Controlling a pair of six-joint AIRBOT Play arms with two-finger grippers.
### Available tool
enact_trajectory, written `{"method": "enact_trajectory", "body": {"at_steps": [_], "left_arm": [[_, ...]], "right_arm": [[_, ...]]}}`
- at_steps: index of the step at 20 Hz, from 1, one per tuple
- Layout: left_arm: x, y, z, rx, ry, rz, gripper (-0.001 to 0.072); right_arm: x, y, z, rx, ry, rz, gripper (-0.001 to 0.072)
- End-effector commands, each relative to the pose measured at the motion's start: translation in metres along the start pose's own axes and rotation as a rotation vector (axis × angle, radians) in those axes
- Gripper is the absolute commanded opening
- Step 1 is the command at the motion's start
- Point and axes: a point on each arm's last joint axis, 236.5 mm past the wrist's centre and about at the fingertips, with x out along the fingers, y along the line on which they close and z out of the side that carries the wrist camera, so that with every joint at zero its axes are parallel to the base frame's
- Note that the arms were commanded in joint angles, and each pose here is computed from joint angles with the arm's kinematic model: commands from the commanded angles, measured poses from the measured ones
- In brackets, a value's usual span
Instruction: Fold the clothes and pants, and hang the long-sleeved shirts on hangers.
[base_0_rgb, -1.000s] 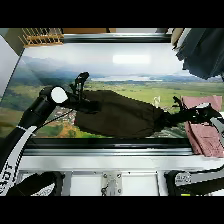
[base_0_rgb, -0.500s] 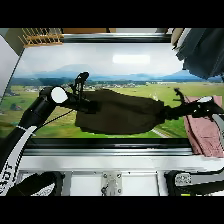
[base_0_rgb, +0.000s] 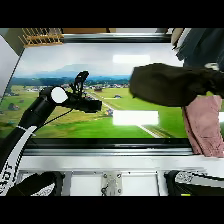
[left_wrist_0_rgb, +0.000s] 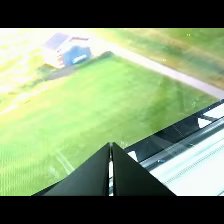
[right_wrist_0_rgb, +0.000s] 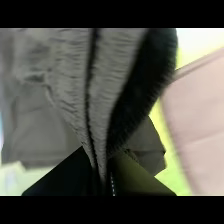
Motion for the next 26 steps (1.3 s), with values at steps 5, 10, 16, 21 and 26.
{"method": "enact_trajectory", "body": {"at_steps": [5,10,16,21,26], "left_arm": [[0.000,0.000,0.001,0.000,-0.003,0.000,0.0003],[0.000,0.000,0.000,0.000,-0.002,-0.001,0.0003],[0.000,-0.001,0.000,0.000,-0.001,-0.001,0.0003],[0.000,-0.001,0.000,0.001,-0.001,-0.001,0.0003],[0.000,-0.001,-0.001,0.001,0.003,-0.001,0.0003]], "right_arm": [[-0.114,-0.114,0.024,0.255,-0.186,-0.430,0.0020],[-0.123,-0.111,-0.027,0.286,-0.022,-0.463,0.0020],[-0.137,-0.122,-0.081,0.392,0.001,-0.536,0.0021],[-0.129,-0.135,-0.132,0.463,0.066,-0.565,0.0021],[-0.127,-0.143,-0.159,0.483,0.141,-0.596,0.0035]]}}
